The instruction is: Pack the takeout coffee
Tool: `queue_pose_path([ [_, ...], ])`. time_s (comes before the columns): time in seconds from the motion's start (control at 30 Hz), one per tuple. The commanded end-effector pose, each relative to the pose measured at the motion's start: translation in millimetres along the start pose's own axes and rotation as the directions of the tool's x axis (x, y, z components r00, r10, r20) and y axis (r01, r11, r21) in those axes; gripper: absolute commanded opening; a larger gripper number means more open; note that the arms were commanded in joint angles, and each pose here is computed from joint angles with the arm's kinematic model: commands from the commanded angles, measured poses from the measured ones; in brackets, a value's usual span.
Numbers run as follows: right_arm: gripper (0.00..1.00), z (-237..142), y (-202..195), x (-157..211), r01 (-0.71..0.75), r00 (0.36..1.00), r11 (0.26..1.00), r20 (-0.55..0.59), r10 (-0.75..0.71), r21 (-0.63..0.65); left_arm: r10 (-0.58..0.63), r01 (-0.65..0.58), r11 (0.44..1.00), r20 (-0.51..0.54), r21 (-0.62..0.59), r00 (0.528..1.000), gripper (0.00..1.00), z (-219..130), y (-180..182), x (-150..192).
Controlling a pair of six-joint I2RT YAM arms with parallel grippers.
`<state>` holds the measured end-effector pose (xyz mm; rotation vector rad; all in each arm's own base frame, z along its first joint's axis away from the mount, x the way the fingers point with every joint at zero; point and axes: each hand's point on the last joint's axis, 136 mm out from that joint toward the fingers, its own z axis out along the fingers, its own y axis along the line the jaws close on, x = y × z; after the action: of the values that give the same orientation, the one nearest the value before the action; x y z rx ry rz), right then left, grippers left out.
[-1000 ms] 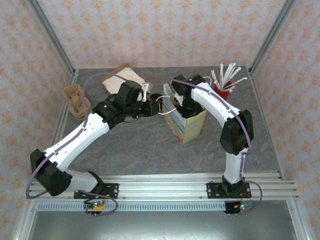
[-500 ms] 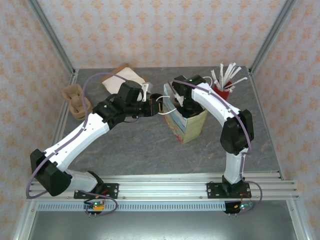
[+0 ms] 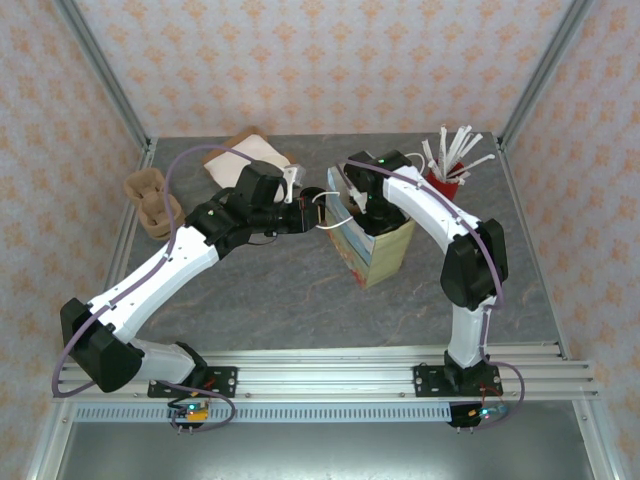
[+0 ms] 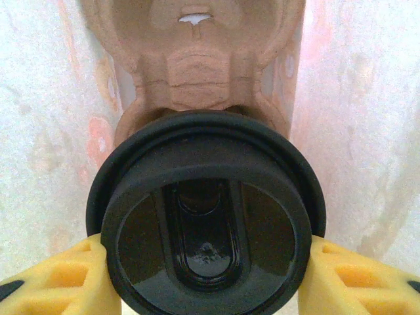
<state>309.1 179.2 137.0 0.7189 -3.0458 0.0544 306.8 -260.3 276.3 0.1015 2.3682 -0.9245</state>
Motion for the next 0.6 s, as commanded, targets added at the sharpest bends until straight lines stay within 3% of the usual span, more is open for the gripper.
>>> queue_pose_path([
  [0.0,0.5,11.4,-7.5,4.3,-0.001,0.999,1.0,-0.041,0.002,0.026,0.034,-0.034,0.999,0.005,-0.005,0.999,0.09,-1.5,-3.8,-1.2],
  [0.57,0.5,10.9,-7.4,5.1,-0.001,0.999,1.0,-0.042,0.002,0.026,0.033,-0.033,0.999,0.002,-0.009,0.999,0.09,-0.4,-2.2,-0.1],
])
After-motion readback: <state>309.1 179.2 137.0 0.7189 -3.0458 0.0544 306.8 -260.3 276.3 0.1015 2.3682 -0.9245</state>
